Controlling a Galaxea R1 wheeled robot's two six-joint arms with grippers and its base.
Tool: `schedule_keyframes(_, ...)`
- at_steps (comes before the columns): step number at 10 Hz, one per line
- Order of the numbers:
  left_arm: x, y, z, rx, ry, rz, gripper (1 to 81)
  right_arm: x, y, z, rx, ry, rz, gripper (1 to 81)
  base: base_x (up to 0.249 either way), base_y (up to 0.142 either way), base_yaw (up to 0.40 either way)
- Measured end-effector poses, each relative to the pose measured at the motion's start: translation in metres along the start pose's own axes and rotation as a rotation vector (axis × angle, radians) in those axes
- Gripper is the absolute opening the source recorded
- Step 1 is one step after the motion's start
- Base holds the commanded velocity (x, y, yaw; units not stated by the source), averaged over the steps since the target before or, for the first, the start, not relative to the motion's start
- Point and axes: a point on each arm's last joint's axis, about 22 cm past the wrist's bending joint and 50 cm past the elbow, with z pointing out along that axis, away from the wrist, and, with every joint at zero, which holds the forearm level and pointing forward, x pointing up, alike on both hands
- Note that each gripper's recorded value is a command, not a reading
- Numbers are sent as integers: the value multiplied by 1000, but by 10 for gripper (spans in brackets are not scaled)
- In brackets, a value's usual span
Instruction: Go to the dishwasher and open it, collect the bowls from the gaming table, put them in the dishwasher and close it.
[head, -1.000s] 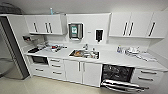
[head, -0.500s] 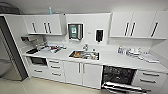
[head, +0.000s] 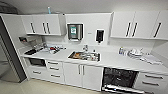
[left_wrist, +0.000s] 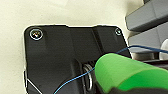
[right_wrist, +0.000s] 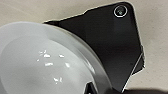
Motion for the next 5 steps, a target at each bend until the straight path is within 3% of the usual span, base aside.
schedule_keyframes(5, -2, 1, 0, -1, -1, -1, 10, -1, 0, 0, 0, 0, 1, 10, 110, 0, 0)
